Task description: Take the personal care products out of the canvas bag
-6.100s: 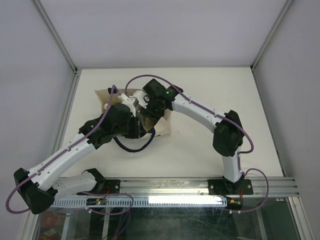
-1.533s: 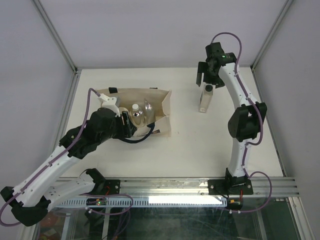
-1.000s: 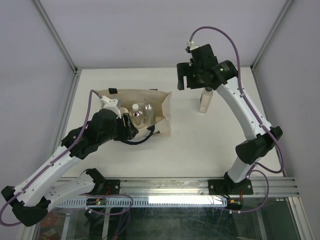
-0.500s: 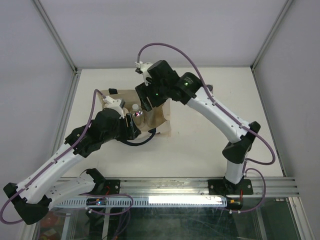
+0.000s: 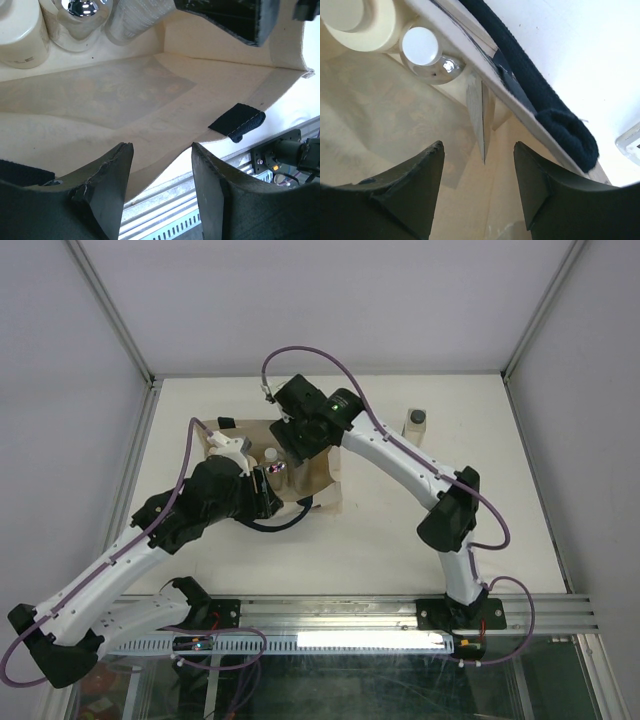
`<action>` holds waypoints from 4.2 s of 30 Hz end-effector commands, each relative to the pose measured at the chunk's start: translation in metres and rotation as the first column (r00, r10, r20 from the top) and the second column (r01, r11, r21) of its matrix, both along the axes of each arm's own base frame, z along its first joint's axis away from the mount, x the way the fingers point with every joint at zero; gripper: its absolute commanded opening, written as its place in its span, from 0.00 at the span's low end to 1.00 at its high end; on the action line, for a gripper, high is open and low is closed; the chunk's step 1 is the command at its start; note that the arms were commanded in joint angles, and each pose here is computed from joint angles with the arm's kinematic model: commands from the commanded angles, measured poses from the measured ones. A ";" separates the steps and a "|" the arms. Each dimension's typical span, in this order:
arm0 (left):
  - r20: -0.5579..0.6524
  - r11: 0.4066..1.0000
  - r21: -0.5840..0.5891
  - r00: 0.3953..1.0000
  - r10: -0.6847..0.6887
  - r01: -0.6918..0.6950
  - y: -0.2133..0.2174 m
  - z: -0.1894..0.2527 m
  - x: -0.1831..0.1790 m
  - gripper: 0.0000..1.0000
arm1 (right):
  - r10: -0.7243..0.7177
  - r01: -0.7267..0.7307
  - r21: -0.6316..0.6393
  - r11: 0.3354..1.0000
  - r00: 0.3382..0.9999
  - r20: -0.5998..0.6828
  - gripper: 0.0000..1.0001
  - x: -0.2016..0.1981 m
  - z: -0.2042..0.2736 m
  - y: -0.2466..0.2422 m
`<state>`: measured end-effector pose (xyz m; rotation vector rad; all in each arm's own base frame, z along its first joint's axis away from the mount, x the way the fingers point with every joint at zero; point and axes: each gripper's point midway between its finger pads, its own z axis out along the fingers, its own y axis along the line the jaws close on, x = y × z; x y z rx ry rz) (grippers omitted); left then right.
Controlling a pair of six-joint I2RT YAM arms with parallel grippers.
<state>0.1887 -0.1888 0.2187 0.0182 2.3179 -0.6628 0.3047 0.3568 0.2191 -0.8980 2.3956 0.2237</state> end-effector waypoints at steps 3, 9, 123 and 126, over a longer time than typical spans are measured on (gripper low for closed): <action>0.022 0.999 -0.036 1.000 -0.019 0.020 -0.010 0.012 0.003 0.53 | 0.002 -0.003 0.016 1.000 0.998 0.058 0.60 0.018 0.005 0.012; 0.027 0.999 -0.032 0.999 -0.021 0.022 -0.010 0.013 0.004 0.54 | -0.006 0.004 0.043 0.999 0.999 0.048 0.52 0.025 -0.007 0.028; 0.094 1.000 0.017 0.995 -0.022 0.020 -0.003 0.031 0.013 0.57 | -0.658 0.655 0.086 0.750 0.753 0.007 0.39 0.065 -0.026 -0.255; 0.104 1.000 0.012 0.994 -0.022 0.021 -0.004 0.036 0.013 0.58 | -0.653 0.650 0.096 0.754 0.757 -0.002 0.45 0.065 -0.020 -0.252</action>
